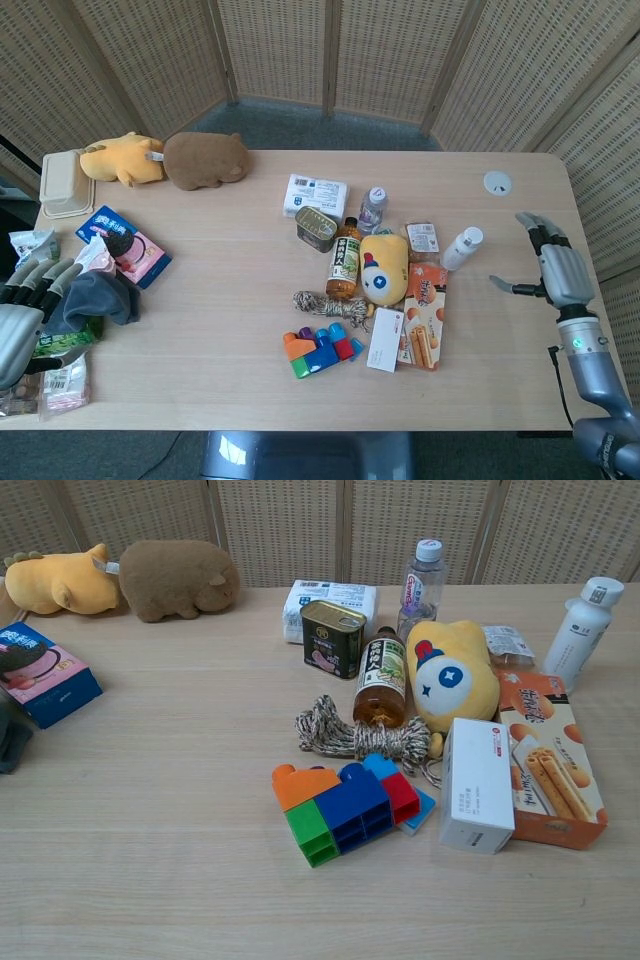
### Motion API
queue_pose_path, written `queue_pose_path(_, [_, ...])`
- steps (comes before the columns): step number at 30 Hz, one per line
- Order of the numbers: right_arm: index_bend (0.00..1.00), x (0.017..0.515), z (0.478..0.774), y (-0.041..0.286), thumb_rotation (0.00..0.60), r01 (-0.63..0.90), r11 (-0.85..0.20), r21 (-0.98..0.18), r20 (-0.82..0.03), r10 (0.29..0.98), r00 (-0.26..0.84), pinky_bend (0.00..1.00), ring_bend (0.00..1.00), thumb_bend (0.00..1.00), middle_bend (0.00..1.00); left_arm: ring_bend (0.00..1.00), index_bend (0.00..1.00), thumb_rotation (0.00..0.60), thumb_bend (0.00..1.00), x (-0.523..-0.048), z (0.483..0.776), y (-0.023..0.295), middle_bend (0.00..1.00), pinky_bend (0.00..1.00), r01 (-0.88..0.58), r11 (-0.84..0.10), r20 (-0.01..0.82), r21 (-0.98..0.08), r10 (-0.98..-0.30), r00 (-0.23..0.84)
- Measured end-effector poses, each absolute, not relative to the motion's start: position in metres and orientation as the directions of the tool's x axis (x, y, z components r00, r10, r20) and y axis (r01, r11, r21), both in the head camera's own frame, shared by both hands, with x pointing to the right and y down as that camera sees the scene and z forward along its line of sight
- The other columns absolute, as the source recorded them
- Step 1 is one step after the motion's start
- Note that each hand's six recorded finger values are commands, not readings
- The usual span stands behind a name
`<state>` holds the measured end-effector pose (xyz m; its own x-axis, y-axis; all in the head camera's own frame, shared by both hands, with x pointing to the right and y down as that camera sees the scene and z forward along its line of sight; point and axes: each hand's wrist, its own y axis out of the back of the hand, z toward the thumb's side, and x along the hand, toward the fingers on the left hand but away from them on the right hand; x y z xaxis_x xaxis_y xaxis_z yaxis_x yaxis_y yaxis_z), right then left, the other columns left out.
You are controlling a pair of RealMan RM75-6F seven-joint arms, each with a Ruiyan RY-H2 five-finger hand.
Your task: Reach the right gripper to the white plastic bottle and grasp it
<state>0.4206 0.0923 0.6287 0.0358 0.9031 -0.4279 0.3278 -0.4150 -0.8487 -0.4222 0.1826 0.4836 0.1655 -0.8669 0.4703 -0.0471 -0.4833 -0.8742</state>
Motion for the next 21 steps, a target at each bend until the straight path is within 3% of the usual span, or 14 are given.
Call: queue_pose_path(21, [0.00, 0.423, 0.702, 0.068, 0.430, 0.422, -0.504, -0.754, -0.559, 0.829, -0.008, 0.00, 0.00, 0.11, 0.00, 0.00, 0.00, 0.600, 0.00, -0.410, 0.482, 0.179, 0.00, 0.00, -0.042, -0.499, 0.484, -0.866, -0.855, 0.184])
